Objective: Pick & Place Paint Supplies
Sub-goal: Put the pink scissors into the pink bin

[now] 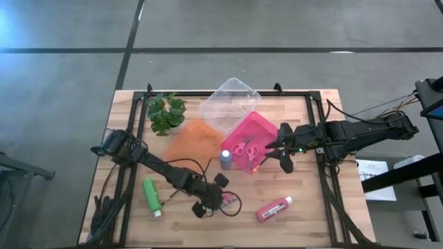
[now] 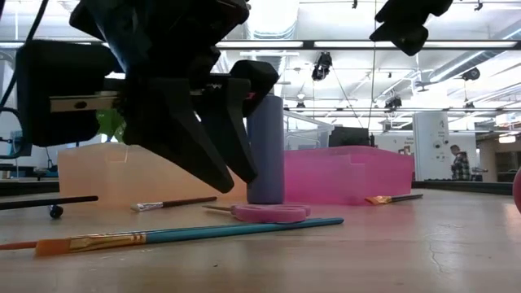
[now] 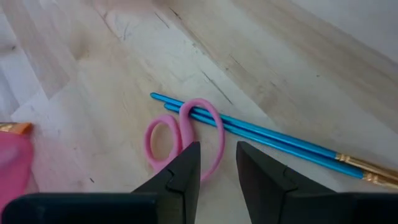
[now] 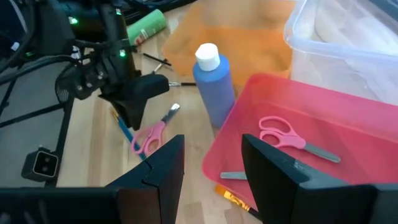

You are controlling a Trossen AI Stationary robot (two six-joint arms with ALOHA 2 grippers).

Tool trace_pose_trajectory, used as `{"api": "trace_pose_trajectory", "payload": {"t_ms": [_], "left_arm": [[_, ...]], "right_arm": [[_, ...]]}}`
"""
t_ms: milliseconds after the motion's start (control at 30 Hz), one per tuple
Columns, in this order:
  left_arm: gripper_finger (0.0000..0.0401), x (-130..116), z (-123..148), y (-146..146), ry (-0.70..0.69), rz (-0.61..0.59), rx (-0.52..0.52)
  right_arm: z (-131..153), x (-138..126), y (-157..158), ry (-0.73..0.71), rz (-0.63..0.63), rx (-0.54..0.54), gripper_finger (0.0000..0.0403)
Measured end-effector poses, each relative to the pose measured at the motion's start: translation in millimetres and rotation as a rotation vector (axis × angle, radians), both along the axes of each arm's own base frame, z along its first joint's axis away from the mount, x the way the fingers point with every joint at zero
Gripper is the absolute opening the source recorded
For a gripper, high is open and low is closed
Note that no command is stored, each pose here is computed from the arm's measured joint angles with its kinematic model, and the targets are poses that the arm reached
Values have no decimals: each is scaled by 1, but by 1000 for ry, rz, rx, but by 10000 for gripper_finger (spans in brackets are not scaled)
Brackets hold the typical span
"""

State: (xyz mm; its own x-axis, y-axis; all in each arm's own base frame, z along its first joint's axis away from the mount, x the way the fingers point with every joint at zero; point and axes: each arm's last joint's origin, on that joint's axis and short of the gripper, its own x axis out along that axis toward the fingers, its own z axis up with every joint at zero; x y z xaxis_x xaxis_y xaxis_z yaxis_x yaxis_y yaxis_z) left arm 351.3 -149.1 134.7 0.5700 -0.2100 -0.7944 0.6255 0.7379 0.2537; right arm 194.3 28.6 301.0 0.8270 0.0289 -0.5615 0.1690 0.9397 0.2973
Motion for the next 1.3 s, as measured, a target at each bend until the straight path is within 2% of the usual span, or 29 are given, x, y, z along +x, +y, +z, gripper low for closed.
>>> {"api": "trace_pose_trajectory", "payload": {"t_ms": [333, 600, 933, 1033, 1167, 1300], "left_arm": [[111, 2, -11, 0, 22, -64, 3], [111, 6, -13, 0, -11, -47, 20], [107, 11, -32, -2, -8, -74, 30], [85, 13, -36, -3, -7, -84, 46], [23, 14, -39, -3, -4, -60, 52], [9, 14, -39, -2, 5, -12, 41]], "right_arm": [[1, 2, 0, -12, -2, 4, 157], [1, 2, 0, -12, -8, 14, 157], [1, 2, 0, -11, -21, 32, 157], [1, 2, 0, -11, -23, 36, 157], [1, 2, 0, -11, -28, 43, 157], [1, 2, 0, -11, -29, 44, 157]]}}
